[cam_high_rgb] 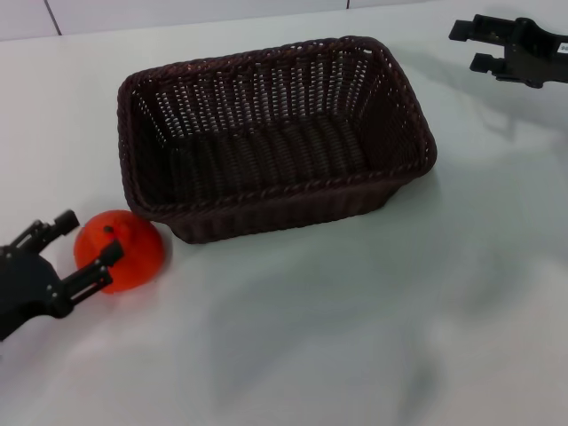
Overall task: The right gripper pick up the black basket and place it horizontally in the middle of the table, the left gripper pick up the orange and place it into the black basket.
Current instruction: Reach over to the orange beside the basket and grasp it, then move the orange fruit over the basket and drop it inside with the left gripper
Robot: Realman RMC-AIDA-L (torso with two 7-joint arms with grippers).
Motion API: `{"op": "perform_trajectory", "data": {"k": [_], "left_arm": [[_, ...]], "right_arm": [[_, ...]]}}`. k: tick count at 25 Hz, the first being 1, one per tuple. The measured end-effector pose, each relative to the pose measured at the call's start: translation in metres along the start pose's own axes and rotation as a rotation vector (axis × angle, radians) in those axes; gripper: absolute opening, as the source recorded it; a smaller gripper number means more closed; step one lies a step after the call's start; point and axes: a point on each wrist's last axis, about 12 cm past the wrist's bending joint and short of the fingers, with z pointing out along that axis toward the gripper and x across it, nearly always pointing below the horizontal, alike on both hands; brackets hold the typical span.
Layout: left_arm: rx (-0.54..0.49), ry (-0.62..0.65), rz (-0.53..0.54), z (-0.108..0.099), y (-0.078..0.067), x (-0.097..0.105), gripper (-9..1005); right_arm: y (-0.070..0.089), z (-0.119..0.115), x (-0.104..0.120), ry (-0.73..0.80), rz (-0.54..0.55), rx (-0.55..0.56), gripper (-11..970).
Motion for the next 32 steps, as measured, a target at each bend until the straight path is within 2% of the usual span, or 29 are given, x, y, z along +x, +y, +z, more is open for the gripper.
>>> {"op": "perform_trajectory", "data": {"k": [7,12,18,19,22,29,32], "left_arm": [[-0.009,0.078,0.037,0.008,0.001,0.007,856],[-0.022,0.071,0.051,0.009,0.005,0.003,655],[-0.018,0.063,0.057,0.011,0.006,0.001,475],[-0.017,0.05,0.056,0.011,0.007,-0.001,445],[-0.027,-0.02,0.051,0.006,0.008,-0.01,245],[-0.103,-0.263,0.033,-0.013,0.014,-0.033,166],[-0.123,-0.348,0.005,-0.005,0.018,-0.044,146]], "right_arm": [[0.0,0.003,-0.001,0.009,0.005,0.003,841],[0.002,0.002,-0.005,0.009,0.014,0.0,838],[0.005,0.001,-0.007,0.013,0.019,-0.008,835],[0.005,0.001,-0.007,0.015,0.019,-0.01,835],[0.006,0.001,-0.007,0.017,0.021,-0.013,835],[0.004,0.0,-0.005,0.022,0.017,-0.004,835],[0.003,0.001,-0.005,0.032,0.008,0.007,835]]}}
